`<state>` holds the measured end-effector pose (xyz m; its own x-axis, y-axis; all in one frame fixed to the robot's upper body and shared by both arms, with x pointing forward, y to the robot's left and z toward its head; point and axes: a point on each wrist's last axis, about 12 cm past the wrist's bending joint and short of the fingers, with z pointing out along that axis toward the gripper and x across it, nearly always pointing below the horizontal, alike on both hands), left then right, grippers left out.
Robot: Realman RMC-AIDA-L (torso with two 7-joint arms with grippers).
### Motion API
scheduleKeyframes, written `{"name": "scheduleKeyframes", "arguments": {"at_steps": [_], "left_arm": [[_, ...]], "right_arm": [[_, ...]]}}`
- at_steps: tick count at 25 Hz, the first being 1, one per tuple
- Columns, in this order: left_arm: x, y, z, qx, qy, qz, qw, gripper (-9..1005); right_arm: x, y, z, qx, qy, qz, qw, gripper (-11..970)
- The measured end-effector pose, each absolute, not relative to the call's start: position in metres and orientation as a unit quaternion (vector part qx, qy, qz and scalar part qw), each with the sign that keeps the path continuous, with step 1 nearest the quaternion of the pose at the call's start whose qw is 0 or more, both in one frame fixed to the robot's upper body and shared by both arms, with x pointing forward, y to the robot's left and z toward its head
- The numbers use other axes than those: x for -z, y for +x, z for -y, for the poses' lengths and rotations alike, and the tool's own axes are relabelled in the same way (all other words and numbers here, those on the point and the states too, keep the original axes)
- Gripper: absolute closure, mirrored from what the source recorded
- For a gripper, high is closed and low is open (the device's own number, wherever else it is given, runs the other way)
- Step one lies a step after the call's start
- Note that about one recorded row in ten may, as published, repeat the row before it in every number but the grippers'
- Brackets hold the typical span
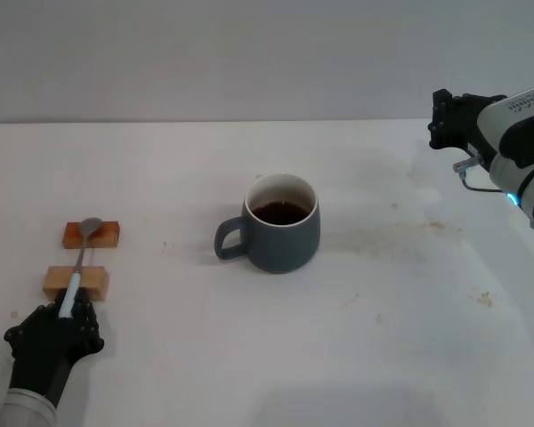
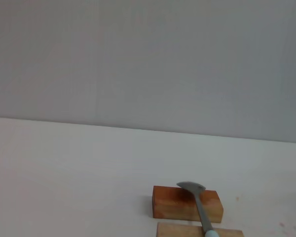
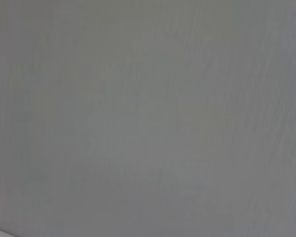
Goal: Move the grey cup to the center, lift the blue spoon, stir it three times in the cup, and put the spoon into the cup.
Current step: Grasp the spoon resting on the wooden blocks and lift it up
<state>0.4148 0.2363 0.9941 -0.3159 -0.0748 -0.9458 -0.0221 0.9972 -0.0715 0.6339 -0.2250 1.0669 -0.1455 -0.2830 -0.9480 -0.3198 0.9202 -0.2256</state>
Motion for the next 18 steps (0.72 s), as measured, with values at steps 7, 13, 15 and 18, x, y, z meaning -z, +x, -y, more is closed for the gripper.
{"name": "scheduleKeyframes", "arguments": {"at_steps": [7, 13, 15, 18], "left_arm": [[-0.9936, 0.4153, -0.2368, 0.022, -0.029, -0.811, 0.584, 813], [-0.9943, 0.4157, -0.237, 0.022, -0.028, -0.81, 0.585, 813], [-0.9944, 0.4157, -0.2372, 0.022, -0.028, -0.81, 0.585, 813], [-0.9954, 0.4163, -0.2369, 0.023, -0.029, -0.809, 0.587, 813]], "right_arm": [[-1.0662, 0.6334, 0.2237, -0.016, -0.199, -0.758, 0.622, 959], [-1.0662, 0.6334, 0.2232, -0.016, -0.199, -0.757, 0.622, 959], [-1.0662, 0.6334, 0.2232, -0.016, -0.199, -0.758, 0.621, 959], [-1.0668, 0.6343, 0.2222, -0.016, -0.2, -0.758, 0.62, 959]]}}
